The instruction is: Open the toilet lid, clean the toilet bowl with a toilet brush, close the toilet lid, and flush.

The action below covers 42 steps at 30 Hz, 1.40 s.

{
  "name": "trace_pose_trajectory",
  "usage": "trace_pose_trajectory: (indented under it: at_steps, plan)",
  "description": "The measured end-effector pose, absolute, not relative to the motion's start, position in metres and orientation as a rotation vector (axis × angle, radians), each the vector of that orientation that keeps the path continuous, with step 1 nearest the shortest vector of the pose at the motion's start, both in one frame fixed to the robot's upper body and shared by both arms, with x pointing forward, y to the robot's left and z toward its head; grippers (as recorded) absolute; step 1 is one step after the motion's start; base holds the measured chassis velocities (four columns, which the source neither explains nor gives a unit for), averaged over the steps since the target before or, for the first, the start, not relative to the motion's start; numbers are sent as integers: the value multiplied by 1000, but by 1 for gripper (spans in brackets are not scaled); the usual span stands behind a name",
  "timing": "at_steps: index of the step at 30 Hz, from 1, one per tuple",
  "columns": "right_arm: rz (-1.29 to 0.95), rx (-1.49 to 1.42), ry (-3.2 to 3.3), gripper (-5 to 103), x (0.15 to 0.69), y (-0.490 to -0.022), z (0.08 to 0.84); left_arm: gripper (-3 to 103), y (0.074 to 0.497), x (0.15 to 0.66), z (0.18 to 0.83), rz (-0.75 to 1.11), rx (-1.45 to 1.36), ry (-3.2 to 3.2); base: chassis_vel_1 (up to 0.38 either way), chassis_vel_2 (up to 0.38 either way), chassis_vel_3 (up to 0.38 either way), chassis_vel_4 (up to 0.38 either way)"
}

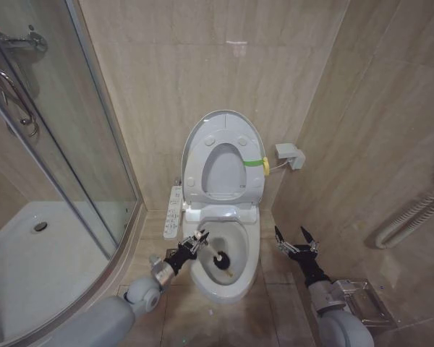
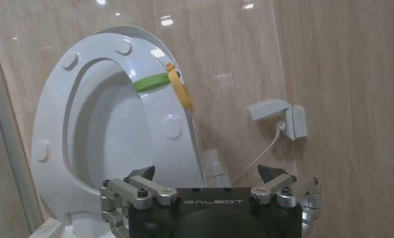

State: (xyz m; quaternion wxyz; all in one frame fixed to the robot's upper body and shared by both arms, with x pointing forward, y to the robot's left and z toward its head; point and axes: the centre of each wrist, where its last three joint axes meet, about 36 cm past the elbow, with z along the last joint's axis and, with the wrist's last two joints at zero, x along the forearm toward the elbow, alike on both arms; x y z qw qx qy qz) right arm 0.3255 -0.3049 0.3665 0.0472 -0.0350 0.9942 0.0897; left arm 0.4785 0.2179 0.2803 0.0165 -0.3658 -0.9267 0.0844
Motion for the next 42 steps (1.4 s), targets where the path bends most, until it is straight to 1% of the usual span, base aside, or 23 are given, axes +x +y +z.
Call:
trace_pose_trajectory:
  at_steps: [6,10,11,16,23,29,33,36,42]
  plan:
    - [274,-107,3033,100,326,-305,367,22,229,495,284,224,-1109,-2919,0,0,0,0]
    - [274,-107,3033,100,326,-305,367,22,223,467,301,246,-1206,-2893,0,0,0,0]
    - [274,-107,3033,100,326,-305,367,22,223,467,301,246,-1206,-2893,0,0,0,0]
    - [274,-107,3033,100,325,-305,367,22,203,434,303,331,-1259,-2845,0,0,0,0]
    - [274,-107,3033,100,325,-305,367,22,205,442,285,313,-1217,-2840,0,0,0,0]
    - [274,-107,3033,100,325,-305,367,22,225,457,292,212,-1120,-2873,0,0,0,0]
    - [274,-107,3033,100,326,-305,367,22,228,444,305,215,-1148,-2866,0,0,0,0]
    - [274,-107,3033,100,326,-305,367,22,225,417,312,254,-1191,-2828,0,0,0,0]
    - [274,-107,3033,100,326,-305,367,22,221,398,310,290,-1203,-2796,0,0,0,0]
